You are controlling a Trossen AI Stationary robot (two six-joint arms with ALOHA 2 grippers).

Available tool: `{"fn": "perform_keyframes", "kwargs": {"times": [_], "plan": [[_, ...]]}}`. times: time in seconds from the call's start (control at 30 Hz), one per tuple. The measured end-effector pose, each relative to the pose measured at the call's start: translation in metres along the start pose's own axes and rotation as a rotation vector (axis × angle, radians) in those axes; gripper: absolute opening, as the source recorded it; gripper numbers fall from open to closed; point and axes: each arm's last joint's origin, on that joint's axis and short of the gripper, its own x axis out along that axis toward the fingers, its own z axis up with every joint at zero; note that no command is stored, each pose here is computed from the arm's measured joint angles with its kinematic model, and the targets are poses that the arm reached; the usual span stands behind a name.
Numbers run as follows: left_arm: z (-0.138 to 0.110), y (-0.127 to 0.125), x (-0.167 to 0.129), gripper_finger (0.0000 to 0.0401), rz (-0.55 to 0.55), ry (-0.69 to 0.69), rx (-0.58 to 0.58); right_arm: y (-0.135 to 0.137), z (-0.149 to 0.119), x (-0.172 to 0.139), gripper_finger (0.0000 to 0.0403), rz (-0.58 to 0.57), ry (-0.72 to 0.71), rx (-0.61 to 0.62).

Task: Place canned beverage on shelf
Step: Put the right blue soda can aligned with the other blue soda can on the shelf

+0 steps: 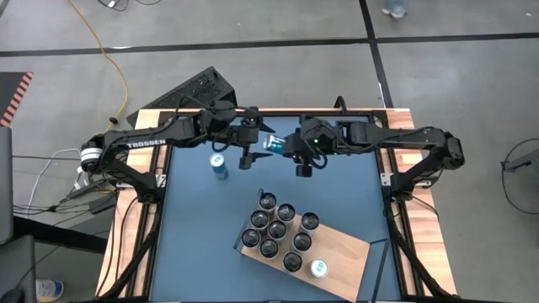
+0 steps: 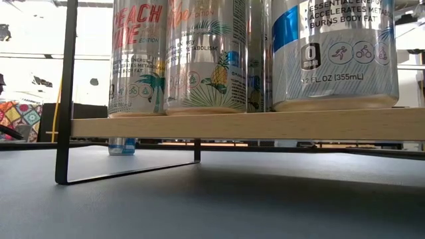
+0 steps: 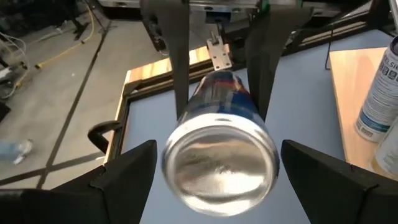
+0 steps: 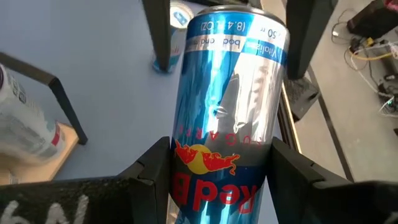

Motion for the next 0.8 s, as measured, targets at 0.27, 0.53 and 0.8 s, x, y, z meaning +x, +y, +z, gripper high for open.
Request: {"fn": "perform_keyframes", "kwargs": {"times": [0.27, 0.53, 0.8], "plan": [[-0.0003, 0.0007, -0.0002, 0.0329, 0.020, 0.010, 0.002, 0.0004, 0.0041, -0.0001, 0.0193, 0.036, -0.050, 0.008], [-0.0001, 0.0003, -0.0002, 0.0268, 0.012, 0.006, 0.003, -0.0001, 0.0046, -0.0001, 0.0194, 0.036, -0.056, 0.012], [0.0000, -0.0001, -0.0001, 0.0225, 0.001, 0.003, -0.005, 0.0003, 0.0050, -0.0002, 0.0195, 0.038, -0.060, 0.016]]}}
